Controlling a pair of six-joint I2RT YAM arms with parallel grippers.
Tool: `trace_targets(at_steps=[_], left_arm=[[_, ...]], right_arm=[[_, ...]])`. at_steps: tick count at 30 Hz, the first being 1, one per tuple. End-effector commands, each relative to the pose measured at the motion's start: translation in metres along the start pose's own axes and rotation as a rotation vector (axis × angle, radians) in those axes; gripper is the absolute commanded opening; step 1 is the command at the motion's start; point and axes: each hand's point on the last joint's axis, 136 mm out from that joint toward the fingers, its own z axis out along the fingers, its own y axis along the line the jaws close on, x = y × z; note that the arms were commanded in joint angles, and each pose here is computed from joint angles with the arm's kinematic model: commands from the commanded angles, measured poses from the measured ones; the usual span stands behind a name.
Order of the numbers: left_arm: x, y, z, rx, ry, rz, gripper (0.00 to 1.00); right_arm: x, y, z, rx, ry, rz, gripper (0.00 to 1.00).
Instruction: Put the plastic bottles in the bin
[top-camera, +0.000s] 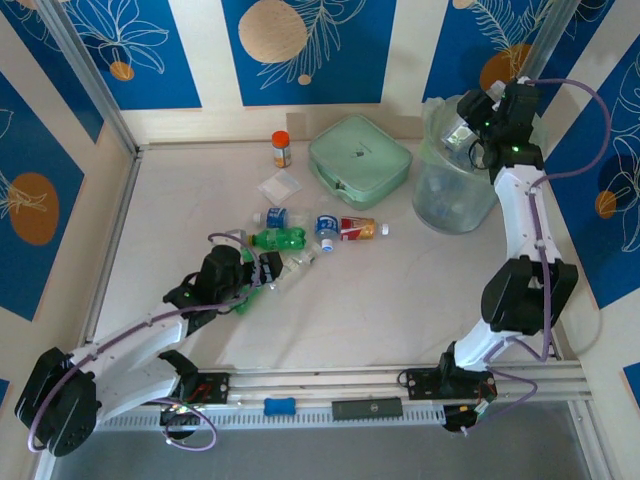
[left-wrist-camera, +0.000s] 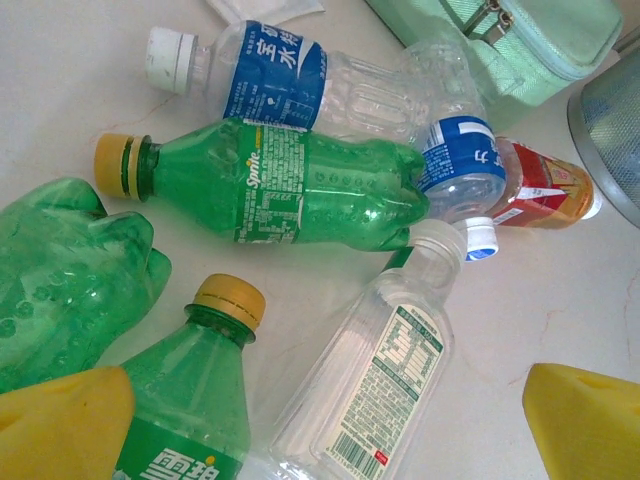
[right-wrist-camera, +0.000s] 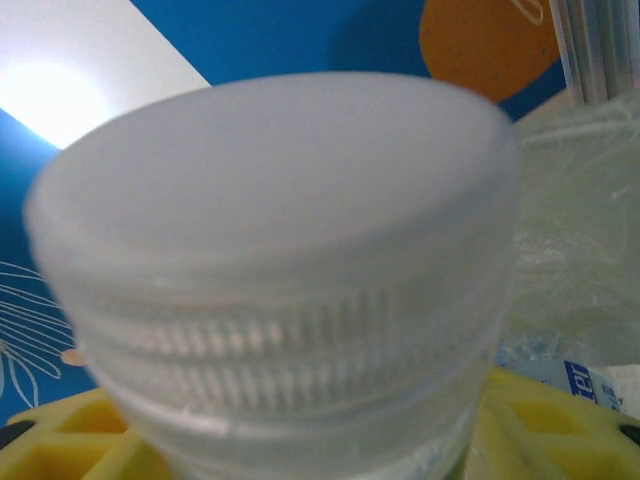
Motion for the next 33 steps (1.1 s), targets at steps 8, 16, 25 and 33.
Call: trace_targets(at_steps=[8,16,25,33], left_arm=[[-0.001,0.003,-0.004,-0.007,0.015,0.029,0.99],[-0.002,-0.001,-0.004,0.006,0.022,0.027,0.99],[-0.006,-0.012,0.001,0.031,0.040,0.049,0.99],[-0.007,-0.026,0.017,0.065,0.085,0.074,0.99]], right_arm=[[0.021,-0.015,0.031,0.028,0.146,0.112,0.62],[-0.004,-0.014,0.012,0.038,0.111,0.110,0.86],[-0.019,0.014,-0.051,-0.041,0.015,0.004,0.88],[0.055,0.043,-0.096,-0.193,0.103,-0.029,0.89]])
